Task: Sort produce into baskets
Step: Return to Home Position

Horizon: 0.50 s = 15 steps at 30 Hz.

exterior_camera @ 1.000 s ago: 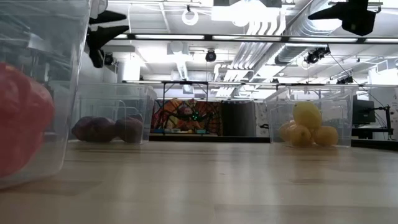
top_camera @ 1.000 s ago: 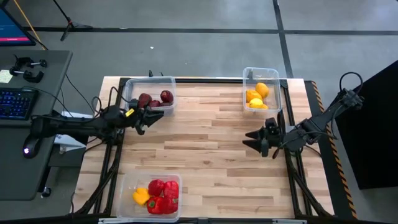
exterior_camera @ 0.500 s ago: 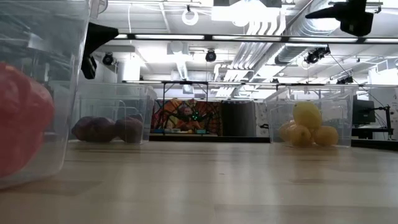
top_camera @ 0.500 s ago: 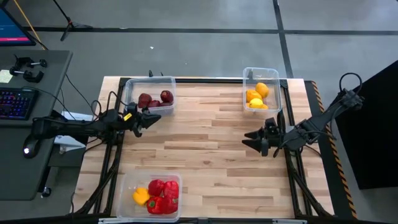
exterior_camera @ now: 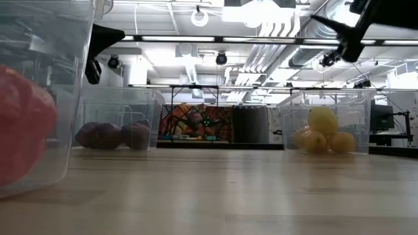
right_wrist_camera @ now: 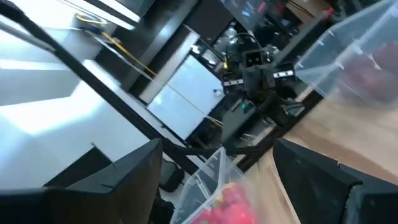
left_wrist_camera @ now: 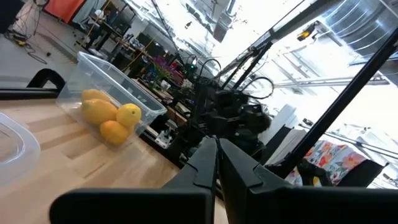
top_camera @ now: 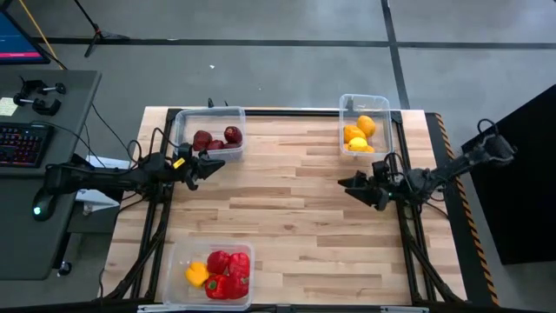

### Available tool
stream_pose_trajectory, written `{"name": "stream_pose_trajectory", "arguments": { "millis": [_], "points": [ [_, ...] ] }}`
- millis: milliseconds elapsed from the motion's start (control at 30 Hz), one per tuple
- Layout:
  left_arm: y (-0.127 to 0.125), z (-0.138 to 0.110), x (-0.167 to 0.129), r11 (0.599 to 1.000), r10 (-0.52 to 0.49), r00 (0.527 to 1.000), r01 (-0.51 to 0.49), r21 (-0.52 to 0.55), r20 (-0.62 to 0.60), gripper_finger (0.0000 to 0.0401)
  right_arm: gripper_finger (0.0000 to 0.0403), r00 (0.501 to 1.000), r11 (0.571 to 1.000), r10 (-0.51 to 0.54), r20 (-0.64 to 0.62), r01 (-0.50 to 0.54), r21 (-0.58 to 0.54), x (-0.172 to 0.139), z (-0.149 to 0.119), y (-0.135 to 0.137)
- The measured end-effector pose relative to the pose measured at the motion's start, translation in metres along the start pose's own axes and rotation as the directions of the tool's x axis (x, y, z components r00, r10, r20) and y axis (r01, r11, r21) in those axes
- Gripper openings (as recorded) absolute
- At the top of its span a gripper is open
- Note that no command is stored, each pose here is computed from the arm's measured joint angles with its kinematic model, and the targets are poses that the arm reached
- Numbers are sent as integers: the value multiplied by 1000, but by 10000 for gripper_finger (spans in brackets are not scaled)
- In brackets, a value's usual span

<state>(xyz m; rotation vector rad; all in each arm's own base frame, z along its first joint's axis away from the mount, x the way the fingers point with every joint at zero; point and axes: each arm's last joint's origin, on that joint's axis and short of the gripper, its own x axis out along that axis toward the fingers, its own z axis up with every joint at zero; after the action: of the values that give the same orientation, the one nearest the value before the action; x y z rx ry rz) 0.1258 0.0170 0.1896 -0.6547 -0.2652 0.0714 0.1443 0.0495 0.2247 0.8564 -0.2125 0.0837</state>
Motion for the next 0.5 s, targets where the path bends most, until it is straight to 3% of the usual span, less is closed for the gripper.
{"name": "stream_pose_trajectory", "arguments": {
  "millis": [300,500],
  "points": [
    [1,-1,0,999,4,1000,-5,-51,-11,3,296,992,981,95,-78,-106,-163,-2,14,-40],
    [1,-1,0,999,7,1000,-8,-51,-15,3,296,988,952,149,-40,-154,-265,-15,18,-52]
  ]
}}
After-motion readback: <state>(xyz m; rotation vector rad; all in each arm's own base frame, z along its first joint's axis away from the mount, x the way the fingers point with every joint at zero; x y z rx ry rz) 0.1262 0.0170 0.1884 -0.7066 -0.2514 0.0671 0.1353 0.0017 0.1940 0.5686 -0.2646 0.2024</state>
